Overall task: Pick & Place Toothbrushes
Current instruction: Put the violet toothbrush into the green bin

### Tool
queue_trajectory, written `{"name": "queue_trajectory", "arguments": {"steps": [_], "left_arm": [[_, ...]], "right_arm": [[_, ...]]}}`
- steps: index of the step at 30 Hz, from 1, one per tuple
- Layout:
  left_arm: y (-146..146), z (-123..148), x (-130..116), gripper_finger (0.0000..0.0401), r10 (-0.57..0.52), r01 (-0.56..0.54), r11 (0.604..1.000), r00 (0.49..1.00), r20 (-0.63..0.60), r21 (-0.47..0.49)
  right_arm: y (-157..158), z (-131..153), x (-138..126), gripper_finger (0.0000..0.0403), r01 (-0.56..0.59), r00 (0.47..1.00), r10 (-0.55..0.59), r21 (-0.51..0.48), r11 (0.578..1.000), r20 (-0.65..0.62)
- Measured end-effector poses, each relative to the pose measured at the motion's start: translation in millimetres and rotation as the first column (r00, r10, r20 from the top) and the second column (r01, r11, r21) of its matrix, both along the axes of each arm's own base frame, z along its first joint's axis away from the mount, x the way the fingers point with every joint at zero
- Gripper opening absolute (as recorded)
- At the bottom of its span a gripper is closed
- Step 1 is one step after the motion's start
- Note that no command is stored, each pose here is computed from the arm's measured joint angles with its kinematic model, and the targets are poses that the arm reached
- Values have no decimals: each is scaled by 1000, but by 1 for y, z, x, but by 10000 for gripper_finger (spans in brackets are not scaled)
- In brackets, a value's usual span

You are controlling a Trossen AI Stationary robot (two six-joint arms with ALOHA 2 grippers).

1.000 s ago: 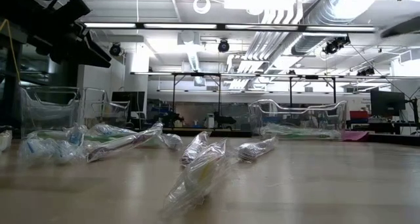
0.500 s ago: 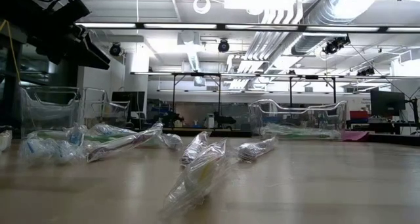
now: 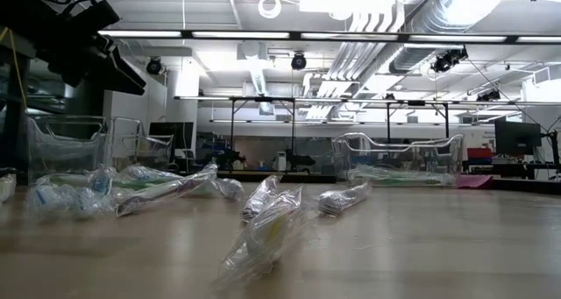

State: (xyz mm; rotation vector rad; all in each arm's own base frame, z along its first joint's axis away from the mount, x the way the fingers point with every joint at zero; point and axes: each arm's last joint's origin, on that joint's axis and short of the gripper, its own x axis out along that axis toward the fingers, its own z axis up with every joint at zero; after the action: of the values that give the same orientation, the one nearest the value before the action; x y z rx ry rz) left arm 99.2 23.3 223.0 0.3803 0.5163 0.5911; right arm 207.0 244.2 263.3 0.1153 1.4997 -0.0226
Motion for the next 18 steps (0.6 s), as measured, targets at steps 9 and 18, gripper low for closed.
{"name": "queue_trajectory", "arguments": {"steps": [9,18], "left_arm": [[0,0,0,221,-7,7,1000,1000,2,-5],[0,0,0,221,-8,8,1000,1000,2,-6]], "right_arm": [[0,-2,2,76,84,996,-84,-17,996,24],[-1,-2,4,115,173,985,-172,-14,985,29]]}}
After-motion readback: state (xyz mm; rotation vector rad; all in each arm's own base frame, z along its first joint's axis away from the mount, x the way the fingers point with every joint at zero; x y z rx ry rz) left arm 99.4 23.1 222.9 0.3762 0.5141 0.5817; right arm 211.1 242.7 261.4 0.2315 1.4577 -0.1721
